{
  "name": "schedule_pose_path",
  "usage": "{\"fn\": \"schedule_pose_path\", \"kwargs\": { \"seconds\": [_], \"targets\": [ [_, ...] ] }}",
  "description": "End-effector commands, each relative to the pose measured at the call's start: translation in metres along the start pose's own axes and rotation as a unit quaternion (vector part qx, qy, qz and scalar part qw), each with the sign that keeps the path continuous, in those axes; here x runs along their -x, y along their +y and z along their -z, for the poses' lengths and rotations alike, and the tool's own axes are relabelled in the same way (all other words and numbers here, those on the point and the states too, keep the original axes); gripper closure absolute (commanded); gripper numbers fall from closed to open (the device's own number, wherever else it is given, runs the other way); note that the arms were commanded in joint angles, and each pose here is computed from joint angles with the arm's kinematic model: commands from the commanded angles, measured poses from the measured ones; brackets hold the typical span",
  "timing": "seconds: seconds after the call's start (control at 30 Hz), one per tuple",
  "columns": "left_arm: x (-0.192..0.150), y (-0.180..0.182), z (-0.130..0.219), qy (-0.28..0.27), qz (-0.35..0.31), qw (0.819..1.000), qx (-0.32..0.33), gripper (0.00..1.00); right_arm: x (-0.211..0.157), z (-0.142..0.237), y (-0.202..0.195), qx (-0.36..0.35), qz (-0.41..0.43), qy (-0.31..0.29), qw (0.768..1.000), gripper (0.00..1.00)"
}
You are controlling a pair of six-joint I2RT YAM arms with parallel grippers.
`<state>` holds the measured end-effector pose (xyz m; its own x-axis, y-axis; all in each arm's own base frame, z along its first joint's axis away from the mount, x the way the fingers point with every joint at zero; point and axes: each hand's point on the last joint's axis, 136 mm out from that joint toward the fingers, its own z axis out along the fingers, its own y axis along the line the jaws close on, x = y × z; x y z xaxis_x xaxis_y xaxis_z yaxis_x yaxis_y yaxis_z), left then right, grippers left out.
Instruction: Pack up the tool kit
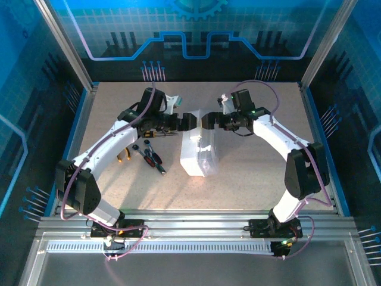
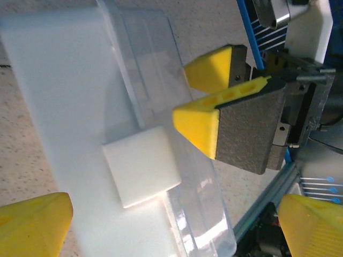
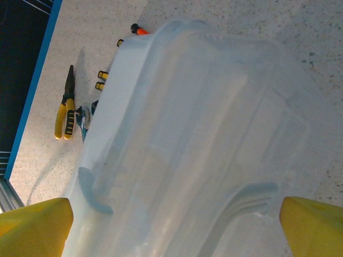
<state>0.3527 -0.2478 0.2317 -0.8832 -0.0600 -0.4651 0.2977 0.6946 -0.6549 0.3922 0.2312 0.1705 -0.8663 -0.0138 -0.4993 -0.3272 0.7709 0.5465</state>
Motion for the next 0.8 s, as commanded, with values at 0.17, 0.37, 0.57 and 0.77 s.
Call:
{"fn": "schedule_pose_path", "kwargs": {
  "seconds": [0.17, 0.37, 0.57, 0.77],
  "targets": [
    [-0.015, -0.016, 0.000, 0.021, 0.022, 0.999, -0.034, 0.01, 0.003, -0.010, 0.004, -0.004, 0.004, 0.003, 1.000, 0.00],
    [-0.023, -0.013, -0.014, 0.038, 0.026, 0.998, -0.031, 0.01, 0.002, -0.015, 0.005, 0.002, 0.007, 0.005, 1.000, 0.00],
    [-0.022, -0.015, -0.025, 0.045, 0.027, 0.998, -0.037, 0.01, 0.000, -0.019, 0.005, 0.004, 0.006, 0.009, 1.000, 0.00],
    [-0.021, -0.016, -0.029, 0.049, 0.029, 0.998, -0.040, 0.01, -0.001, -0.021, 0.005, 0.007, 0.006, 0.010, 1.000, 0.00]
  ]
}}
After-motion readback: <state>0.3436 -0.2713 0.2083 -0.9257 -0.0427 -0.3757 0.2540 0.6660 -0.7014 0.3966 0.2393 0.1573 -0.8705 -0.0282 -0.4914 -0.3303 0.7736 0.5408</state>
